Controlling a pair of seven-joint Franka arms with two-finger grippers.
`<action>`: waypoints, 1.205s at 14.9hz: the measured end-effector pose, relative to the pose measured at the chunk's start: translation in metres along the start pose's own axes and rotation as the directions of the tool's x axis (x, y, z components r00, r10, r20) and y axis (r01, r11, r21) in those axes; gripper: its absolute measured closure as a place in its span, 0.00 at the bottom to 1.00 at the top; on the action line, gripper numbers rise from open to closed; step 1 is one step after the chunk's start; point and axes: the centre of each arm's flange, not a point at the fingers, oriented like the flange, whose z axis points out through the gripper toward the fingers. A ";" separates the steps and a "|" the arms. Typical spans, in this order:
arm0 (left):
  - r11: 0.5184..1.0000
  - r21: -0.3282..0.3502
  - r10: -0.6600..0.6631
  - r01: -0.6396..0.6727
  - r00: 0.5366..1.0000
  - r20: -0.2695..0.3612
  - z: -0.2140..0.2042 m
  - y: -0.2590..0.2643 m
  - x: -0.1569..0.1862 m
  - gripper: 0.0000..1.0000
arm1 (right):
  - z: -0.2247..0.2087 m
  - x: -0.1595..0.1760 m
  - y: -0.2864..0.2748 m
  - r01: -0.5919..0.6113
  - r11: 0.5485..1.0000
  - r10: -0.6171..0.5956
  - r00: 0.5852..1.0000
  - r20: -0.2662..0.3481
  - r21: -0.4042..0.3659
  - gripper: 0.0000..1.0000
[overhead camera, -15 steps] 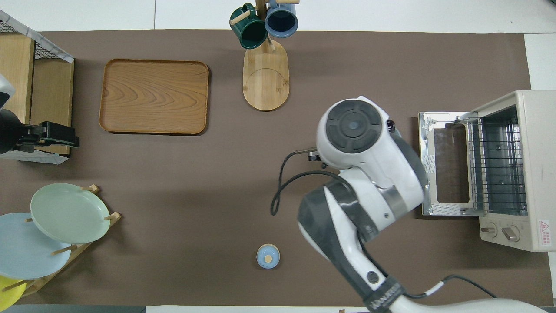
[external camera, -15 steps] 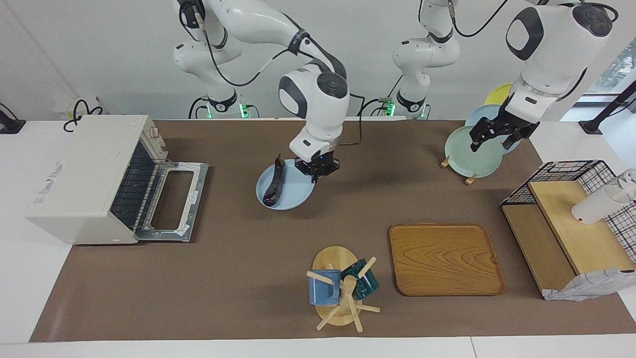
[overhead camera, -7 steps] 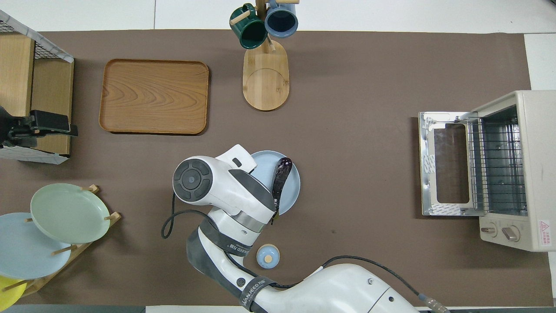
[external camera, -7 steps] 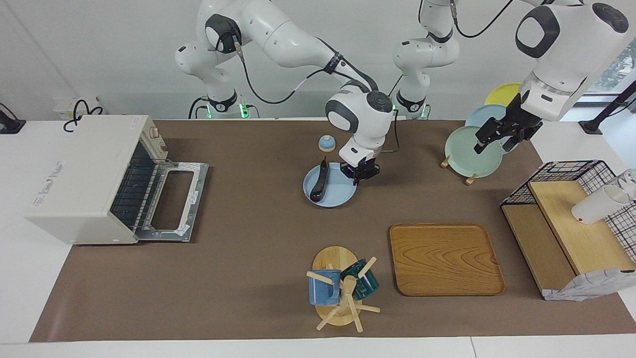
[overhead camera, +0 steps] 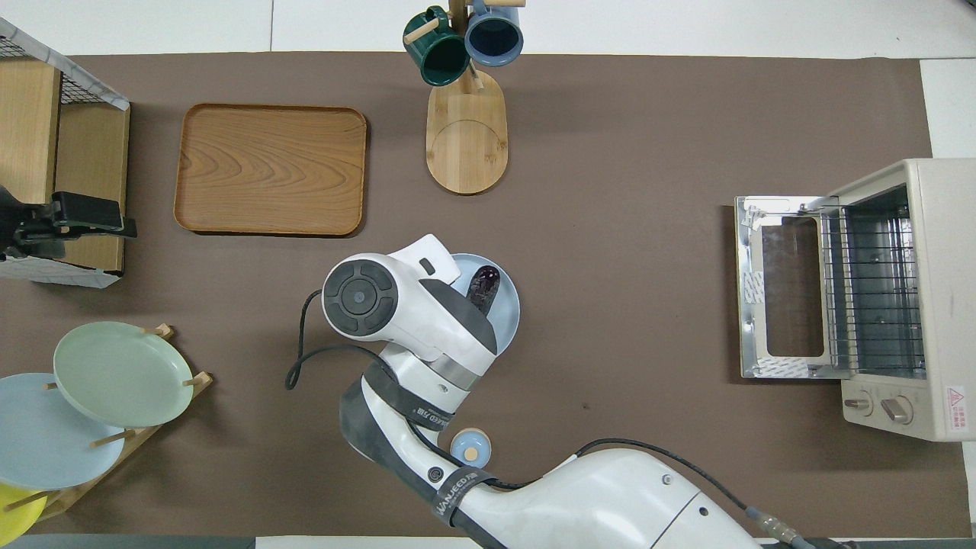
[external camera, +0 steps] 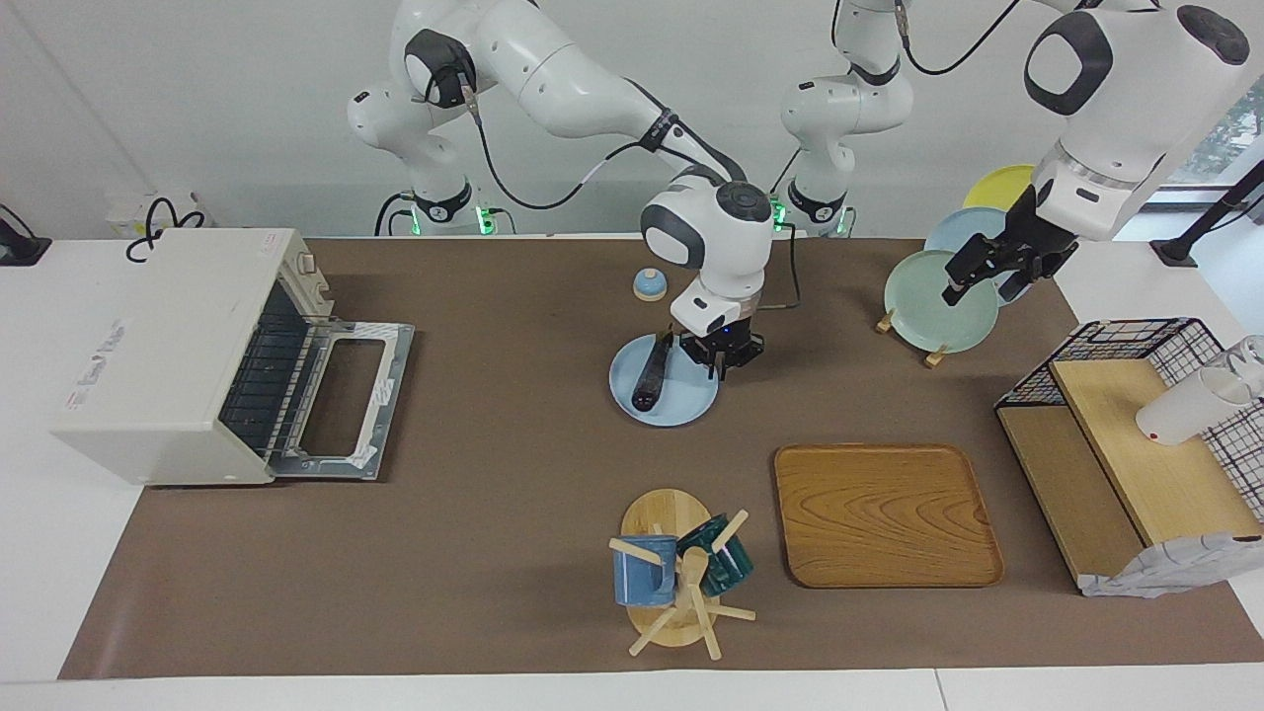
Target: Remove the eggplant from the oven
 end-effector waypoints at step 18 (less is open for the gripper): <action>0.910 -0.038 0.413 -0.413 0.911 0.003 0.088 0.228 -0.088 0.00 | 0.009 0.115 0.390 0.097 0.985 -0.077 0.987 0.139 -0.142 0.90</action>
